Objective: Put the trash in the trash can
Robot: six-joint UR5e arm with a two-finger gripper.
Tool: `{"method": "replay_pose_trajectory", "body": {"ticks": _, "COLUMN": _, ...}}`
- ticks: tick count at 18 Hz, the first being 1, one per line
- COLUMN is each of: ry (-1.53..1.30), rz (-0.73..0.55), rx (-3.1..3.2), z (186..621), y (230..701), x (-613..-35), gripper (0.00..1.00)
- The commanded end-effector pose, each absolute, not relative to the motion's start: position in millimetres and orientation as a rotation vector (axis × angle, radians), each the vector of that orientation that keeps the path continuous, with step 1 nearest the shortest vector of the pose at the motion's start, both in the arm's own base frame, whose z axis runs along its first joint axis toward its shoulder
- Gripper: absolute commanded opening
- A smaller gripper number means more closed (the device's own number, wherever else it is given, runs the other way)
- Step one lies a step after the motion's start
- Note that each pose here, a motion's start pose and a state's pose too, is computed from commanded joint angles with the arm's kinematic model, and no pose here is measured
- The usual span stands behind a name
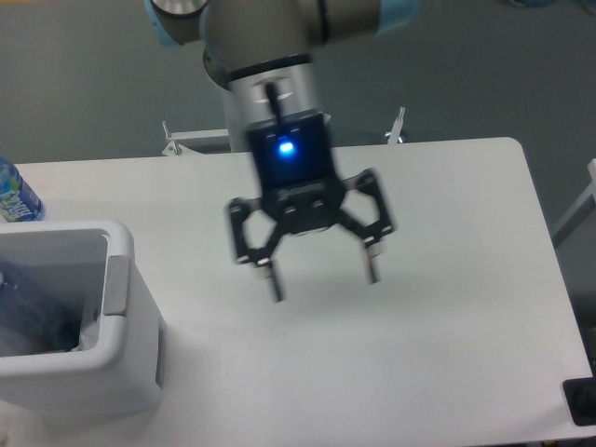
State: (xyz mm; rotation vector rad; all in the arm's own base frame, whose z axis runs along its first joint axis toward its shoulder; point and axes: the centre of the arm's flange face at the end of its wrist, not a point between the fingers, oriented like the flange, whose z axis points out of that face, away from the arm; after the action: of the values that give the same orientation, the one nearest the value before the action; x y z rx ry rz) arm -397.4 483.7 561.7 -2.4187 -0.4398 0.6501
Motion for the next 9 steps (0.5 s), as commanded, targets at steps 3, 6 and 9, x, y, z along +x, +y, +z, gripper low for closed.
{"method": "replay_pose_trajectory", "body": {"ticks": 3, "ry": -0.223, "rz": 0.655, "rx": -2.627, "z": 551, "y": 446, "x": -414, "gripper": 1.00}}
{"method": "replay_pose_trajectory", "body": {"ticks": 6, "ry": 0.005, "rz": 0.625, "rx": -2.782, "z": 549, "y": 408, "x": -430, "gripper": 1.00}}
{"method": "replay_pose_trajectory", "body": {"ticks": 9, "ry": 0.037, "rz": 0.621, "rx": -2.808, "z": 550, "y": 393, "x": -439, "gripper": 1.00}}
